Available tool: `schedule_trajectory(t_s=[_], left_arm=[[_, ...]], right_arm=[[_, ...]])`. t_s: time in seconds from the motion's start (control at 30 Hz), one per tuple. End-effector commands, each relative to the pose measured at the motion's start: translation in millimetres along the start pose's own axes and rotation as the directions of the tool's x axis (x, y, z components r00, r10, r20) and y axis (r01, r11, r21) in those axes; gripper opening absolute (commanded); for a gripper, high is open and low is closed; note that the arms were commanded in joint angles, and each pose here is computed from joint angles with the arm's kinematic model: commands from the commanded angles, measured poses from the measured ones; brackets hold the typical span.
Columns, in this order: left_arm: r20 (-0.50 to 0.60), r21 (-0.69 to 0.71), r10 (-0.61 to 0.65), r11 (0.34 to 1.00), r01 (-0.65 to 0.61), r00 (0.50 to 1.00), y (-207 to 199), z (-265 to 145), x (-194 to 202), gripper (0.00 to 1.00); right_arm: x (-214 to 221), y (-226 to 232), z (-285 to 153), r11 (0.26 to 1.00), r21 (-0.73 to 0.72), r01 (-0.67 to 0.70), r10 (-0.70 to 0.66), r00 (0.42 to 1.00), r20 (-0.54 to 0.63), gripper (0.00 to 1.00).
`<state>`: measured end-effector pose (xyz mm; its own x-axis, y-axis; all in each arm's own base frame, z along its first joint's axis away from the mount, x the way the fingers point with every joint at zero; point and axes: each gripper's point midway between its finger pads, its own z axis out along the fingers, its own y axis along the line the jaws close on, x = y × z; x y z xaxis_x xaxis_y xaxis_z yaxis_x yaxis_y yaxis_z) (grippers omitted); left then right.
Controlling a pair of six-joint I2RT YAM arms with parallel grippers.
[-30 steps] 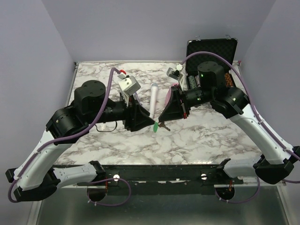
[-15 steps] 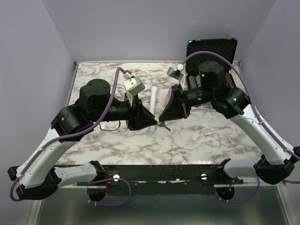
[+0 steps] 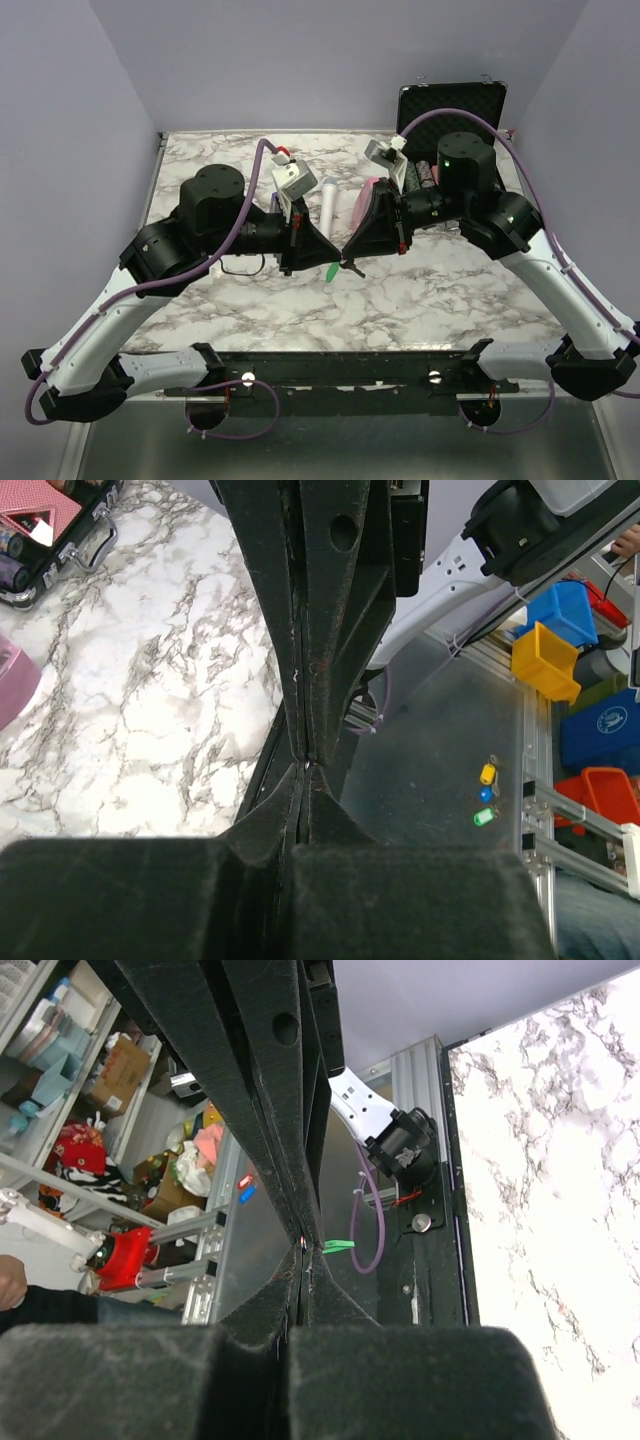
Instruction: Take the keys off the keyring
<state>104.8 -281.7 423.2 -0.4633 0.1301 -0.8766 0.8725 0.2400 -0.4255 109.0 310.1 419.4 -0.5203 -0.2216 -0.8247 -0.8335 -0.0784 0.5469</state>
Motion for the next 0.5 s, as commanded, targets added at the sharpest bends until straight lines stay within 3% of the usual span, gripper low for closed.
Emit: schedule_trajectory(t_s=[0.0,0.27,0.47], left_arm=[[0.046,0.008,-0.005,1.000,0.005,0.999,-3,-2,-7,0.00],[0.184,-0.018,-0.083,0.996,0.088,0.979,-4,-9,-29,0.00],[0.362,-0.010,-0.191,0.978,0.208,0.913,0,-16,-54,0.00]], right_arm=[[-2,18,-3,0.997,-0.065,0.032,-0.031,0.999,0.013,0.01],[-23,21,-6,0.996,-0.021,0.089,-0.085,0.985,0.151,0.01],[-46,26,-7,0.990,-0.021,0.141,-0.129,0.951,0.280,0.01]])
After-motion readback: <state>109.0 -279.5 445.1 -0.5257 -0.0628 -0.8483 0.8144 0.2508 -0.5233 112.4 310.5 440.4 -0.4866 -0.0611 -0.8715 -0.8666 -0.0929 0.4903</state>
